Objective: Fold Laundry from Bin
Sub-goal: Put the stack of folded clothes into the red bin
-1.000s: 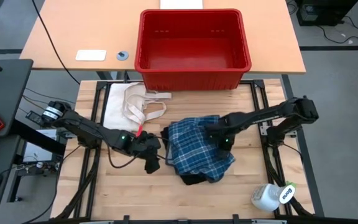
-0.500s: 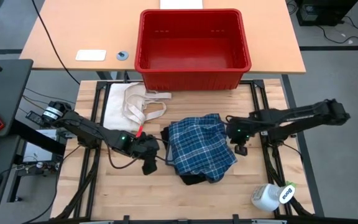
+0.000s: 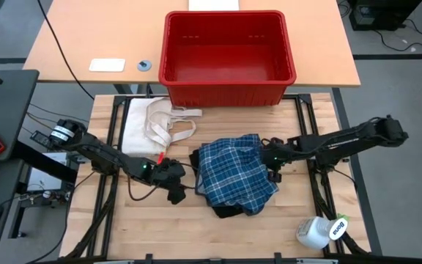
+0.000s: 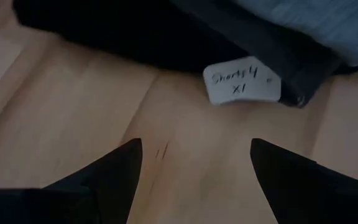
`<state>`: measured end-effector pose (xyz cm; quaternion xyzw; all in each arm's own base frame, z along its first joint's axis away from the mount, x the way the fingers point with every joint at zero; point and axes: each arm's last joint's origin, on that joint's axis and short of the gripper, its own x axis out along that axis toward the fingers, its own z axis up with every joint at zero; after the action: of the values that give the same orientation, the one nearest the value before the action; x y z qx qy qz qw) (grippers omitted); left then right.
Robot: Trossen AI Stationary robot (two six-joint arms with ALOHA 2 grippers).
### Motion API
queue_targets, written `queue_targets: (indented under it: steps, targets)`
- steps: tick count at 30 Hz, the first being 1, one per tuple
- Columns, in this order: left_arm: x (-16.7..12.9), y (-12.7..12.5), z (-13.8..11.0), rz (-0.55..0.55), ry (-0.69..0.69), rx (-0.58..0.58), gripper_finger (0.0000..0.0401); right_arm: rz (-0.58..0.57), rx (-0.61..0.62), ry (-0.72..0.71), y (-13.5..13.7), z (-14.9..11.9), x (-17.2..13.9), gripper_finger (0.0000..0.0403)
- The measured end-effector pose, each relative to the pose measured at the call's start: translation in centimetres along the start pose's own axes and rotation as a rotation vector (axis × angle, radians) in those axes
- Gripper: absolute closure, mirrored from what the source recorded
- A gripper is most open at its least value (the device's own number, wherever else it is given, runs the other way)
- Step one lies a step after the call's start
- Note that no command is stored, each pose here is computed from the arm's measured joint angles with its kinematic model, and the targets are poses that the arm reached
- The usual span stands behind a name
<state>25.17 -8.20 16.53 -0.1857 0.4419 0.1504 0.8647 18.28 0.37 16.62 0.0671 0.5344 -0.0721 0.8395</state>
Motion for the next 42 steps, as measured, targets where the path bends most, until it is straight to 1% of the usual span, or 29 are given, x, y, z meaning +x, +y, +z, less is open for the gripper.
queue_targets:
  steps: [3,6,9,14,16,18,23,26,28,30,33,35,39,42]
  targets:
    - [0.6,0.3,-0.4,-0.035,-0.069,0.009,0.0098,-0.036,-0.011,0.047,0.0,-0.2,1.2,0.0333]
    - [1.2,0.4,-0.7,-0.035,-0.104,0.023,0.0113,-0.01,0.003,0.031,0.2,0.2,2.2,0.0313]
    - [1.9,0.4,-1.0,-0.017,-0.085,0.057,0.015,0.019,-0.009,-0.016,0.5,0.9,3.0,0.0277]
    - [3.6,0.0,-1.3,-0.043,-0.085,0.055,0.0231,0.038,-0.051,-0.038,0.8,1.5,4.6,0.0207]
    - [4.2,-0.2,-1.4,-0.051,-0.092,0.052,0.0252,0.043,-0.075,-0.025,0.9,1.6,5.3,0.0187]
    - [5.0,-0.2,-1.4,-0.048,-0.107,0.043,0.0265,0.045,-0.101,-0.019,1.1,1.6,5.9,0.0176]
    - [5.7,-0.2,-1.2,-0.04,-0.11,0.017,0.0273,0.04,-0.113,-0.042,1.5,1.8,6.5,0.0176]
    - [5.7,-0.3,-1.0,-0.026,-0.136,0.063,0.0273,0.045,-0.142,-0.081,1.6,2.1,6.6,0.018]
    - [5.7,-0.4,-0.8,-0.031,-0.159,0.104,0.0273,0.052,-0.156,-0.129,1.7,2.5,6.6,0.0181]
    - [5.8,-0.2,-0.5,-0.035,-0.172,0.121,0.0274,0.058,-0.17,-0.173,1.8,2.9,6.6,0.0181]
    - [6.0,0.2,0.2,-0.034,-0.194,0.105,0.0274,0.073,-0.181,-0.226,2.0,3.4,6.7,0.0181]
    - [6.1,0.5,0.7,-0.035,-0.222,0.104,0.0274,0.085,-0.182,-0.247,2.0,3.6,6.7,0.0181]
    - [6.1,0.8,1.8,-0.05,-0.292,0.1,0.0274,0.103,-0.199,-0.333,2.2,4.4,6.4,0.0181]
    - [6.1,0.9,2.7,-0.087,-0.338,0.095,0.0274,0.112,-0.201,-0.387,2.4,4.8,6.2,0.0181]
